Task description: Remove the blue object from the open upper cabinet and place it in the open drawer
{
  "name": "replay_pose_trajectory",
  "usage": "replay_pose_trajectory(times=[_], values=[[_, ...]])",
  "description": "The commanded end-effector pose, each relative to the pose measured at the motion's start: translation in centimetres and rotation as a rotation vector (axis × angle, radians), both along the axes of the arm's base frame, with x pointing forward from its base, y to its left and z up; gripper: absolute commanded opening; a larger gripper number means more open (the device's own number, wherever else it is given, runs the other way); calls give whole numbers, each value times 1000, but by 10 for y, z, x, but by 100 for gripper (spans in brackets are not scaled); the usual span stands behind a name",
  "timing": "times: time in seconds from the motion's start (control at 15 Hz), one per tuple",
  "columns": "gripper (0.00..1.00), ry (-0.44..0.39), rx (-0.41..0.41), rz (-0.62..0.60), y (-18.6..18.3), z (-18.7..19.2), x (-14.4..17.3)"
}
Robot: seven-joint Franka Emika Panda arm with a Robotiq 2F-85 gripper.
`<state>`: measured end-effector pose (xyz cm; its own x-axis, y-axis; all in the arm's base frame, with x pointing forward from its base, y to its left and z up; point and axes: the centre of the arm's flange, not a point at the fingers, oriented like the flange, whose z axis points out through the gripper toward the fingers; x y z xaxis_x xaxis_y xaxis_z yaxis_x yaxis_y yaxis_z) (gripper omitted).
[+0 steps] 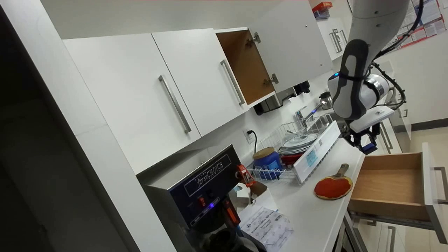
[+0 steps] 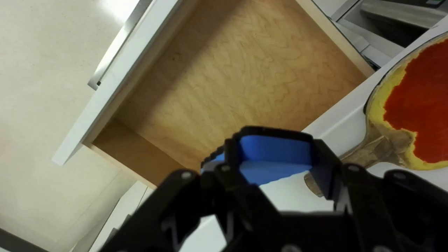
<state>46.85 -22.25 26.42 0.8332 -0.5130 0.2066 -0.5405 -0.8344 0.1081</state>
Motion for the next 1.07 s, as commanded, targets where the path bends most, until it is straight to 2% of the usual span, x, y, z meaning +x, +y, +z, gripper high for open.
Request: replay_pose_trajectory(times=[0.0, 0.4, 1.0], values=[[29, -11, 13, 7, -7, -38, 2], [29, 20, 36, -49, -12, -89, -10], [29, -6, 21, -58, -28, -149, 5]])
